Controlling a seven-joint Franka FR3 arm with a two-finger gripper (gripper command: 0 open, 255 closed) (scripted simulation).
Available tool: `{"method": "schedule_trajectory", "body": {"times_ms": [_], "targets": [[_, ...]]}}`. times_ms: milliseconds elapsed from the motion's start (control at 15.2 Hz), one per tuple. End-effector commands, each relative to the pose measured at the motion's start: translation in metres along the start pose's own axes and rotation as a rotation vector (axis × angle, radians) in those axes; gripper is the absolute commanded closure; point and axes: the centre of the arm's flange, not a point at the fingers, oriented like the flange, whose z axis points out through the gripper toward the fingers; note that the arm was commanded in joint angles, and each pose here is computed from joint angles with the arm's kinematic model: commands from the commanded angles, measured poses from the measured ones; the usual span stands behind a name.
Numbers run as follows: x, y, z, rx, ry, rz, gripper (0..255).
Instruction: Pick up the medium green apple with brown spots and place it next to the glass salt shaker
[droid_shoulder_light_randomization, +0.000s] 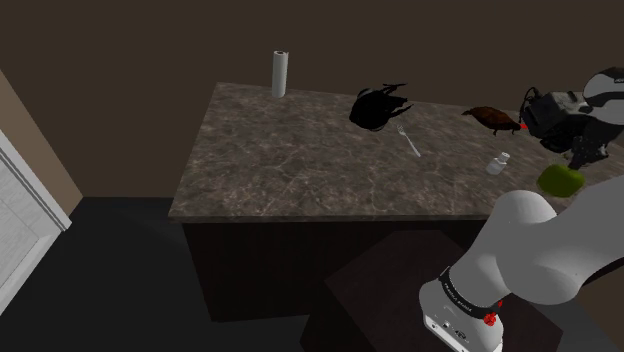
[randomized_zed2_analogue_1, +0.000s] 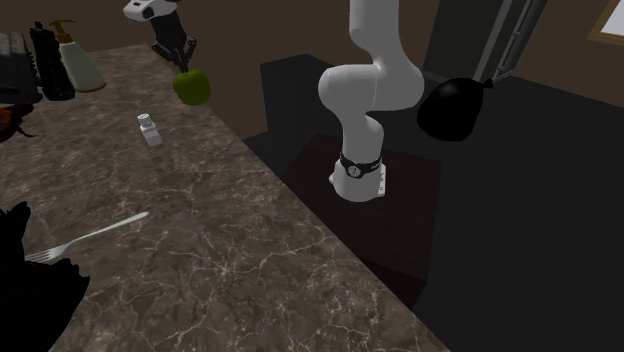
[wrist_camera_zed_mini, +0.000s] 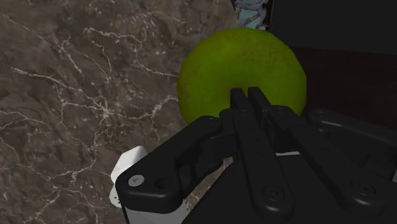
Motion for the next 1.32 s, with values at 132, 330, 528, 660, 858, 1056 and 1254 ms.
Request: {"method": "schedule_trajectory", "body": {"times_ms": [132, 330, 528, 660, 858, 1056, 1254], "targets": [[0.004, 0.002, 0.022, 0.0, 0.0, 0.0, 255], [0.006, 0.003, 0.037, 0.0, 0.0, 0.0, 255], [0.008, 0.004, 0.052, 0.0, 0.0, 0.0, 255], [0.008, 0.004, 0.052, 0.0, 0.0, 0.0, 255], [0.008, 0.004, 0.052, 0.0, 0.0, 0.0, 255], [0.008, 0.004, 0.052, 0.0, 0.0, 0.0, 255], [0.008, 0.004, 0.052, 0.0, 0.0, 0.0, 0]]}}
